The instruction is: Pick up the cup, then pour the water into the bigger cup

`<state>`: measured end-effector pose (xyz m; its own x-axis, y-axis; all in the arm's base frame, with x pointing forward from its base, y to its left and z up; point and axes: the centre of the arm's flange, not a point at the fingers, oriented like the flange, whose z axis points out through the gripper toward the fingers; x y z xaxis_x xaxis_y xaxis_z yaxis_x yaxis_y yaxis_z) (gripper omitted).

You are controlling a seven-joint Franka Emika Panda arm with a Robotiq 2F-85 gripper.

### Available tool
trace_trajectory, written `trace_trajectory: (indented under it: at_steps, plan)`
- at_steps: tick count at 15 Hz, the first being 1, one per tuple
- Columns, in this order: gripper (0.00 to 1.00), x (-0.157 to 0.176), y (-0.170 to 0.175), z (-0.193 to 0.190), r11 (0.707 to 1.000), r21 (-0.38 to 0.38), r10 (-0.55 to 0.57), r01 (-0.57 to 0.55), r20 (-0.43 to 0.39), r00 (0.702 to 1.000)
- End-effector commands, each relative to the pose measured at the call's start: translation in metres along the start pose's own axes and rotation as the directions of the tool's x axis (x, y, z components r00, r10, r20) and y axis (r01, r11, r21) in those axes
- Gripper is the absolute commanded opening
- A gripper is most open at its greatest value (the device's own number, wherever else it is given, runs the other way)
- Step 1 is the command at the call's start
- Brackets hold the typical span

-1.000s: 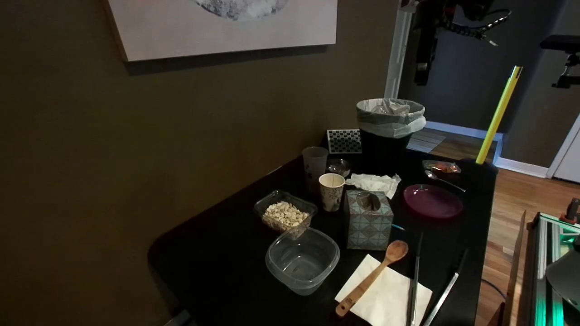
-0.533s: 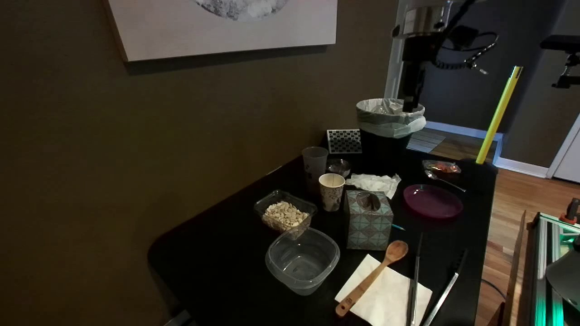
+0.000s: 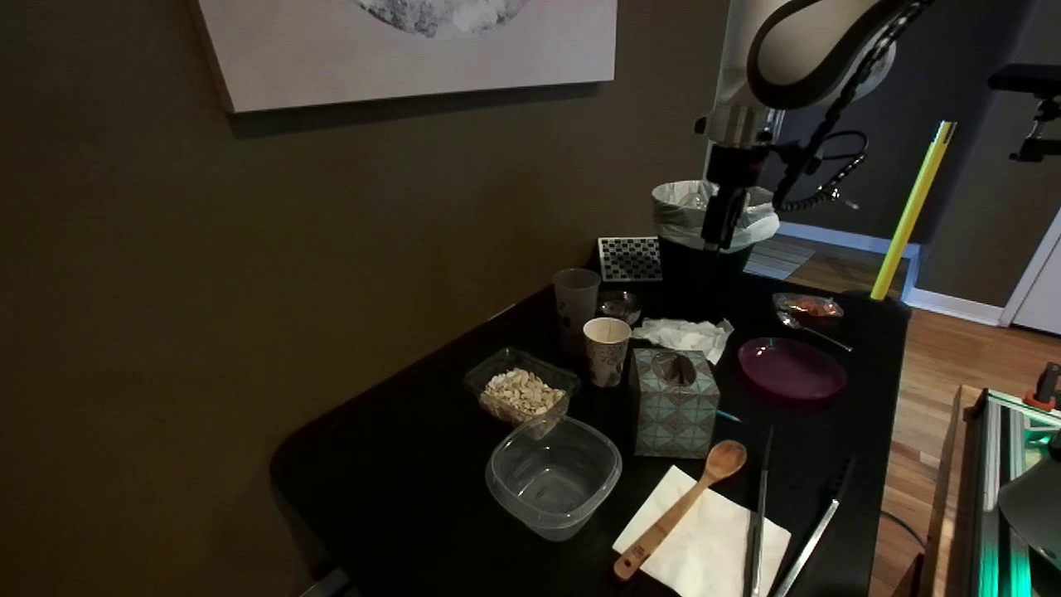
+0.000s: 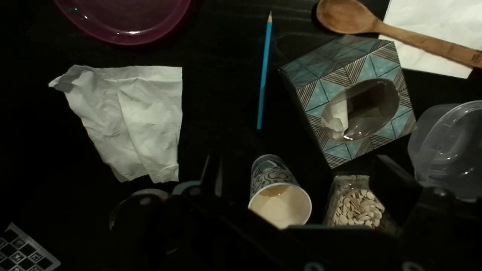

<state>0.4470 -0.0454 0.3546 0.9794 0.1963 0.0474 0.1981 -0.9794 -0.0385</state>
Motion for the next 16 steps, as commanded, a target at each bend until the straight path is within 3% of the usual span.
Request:
trace_trajectory:
  at_steps: [1, 11, 16]
  plan:
    - [1.00, 0.000, 0.000, 0.000, 1.000, 0.000, 0.000, 0.000, -0.001, 1.000]
    - [1.00, 0.049, 0.026, 0.105, 0.992, 0.066, 0.118, -0.112, -0.102, 0.988]
    - [1.00, 0.080, 0.033, 0.134, 0.990, 0.059, 0.134, -0.126, -0.157, 0.979]
